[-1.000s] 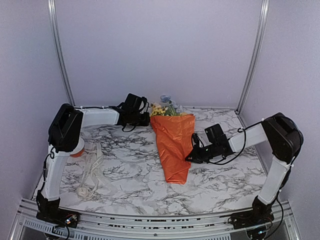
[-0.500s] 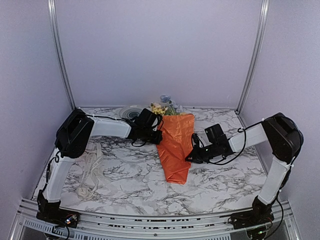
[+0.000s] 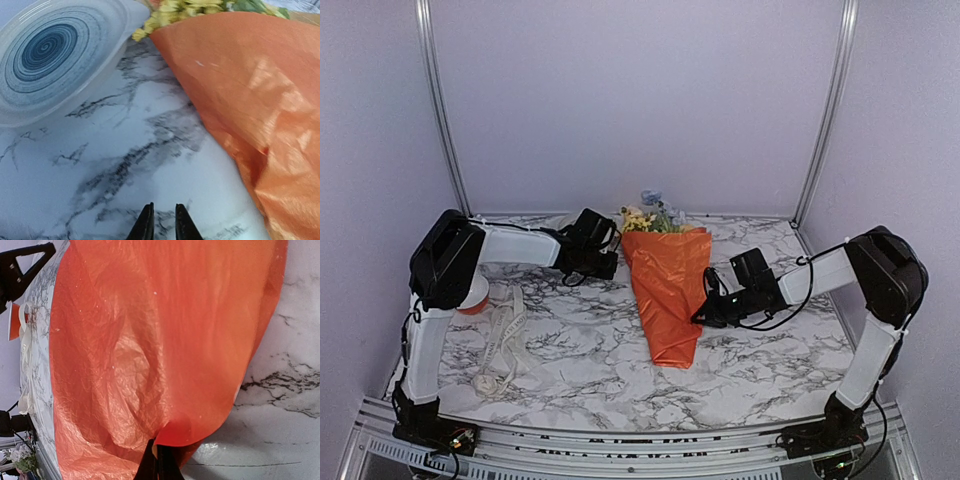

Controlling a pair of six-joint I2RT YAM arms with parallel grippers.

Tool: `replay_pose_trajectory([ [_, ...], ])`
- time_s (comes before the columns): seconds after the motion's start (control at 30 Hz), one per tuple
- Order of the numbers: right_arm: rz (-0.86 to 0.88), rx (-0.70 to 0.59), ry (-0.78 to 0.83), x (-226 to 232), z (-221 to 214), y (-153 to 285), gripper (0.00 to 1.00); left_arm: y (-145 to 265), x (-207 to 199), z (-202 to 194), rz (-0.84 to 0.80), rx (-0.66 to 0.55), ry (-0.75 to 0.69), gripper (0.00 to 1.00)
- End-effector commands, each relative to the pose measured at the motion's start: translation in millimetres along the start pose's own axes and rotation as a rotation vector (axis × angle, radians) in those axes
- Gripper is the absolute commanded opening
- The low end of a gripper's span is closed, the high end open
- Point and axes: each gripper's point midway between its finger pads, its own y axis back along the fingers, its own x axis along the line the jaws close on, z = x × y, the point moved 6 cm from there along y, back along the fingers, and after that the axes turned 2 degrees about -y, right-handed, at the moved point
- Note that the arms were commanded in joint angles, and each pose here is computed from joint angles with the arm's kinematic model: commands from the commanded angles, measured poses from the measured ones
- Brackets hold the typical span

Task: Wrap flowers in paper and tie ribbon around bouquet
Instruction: Press the fold line of the folded bouquet.

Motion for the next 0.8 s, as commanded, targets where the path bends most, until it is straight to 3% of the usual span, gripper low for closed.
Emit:
replay_pose_trajectory([
  [0.0, -0.022, 0.014, -0.017, -4.9, -4.5, 2.2, 0.0, 71.9, -79.5, 17.8, -0.138, -0.15, -0.191, 0.16],
  [0.17, -0.021, 0.021, -0.02, -6.0, -5.1, 0.1, 0.0, 72.9, -133.0, -22.4, -0.336, -0.046, -0.235, 0.15],
  [0.33, -0.024, 0.026, -0.019, -7.0, -5.9, -0.5, 0.0, 52.9, -154.6, -67.0, -0.369, 0.095, -0.314, 0.15],
  [0.57, -0.028, 0.024, -0.014, -7.2, -6.4, 0.2, 0.0, 53.2, -118.2, -94.5, -0.19, 0.16, -0.343, 0.14],
  [0.77, -0.026, 0.025, -0.017, -7.3, -6.4, -0.1, 0.0, 64.5, -96.4, -115.5, -0.143, 0.209, -0.327, 0.13],
])
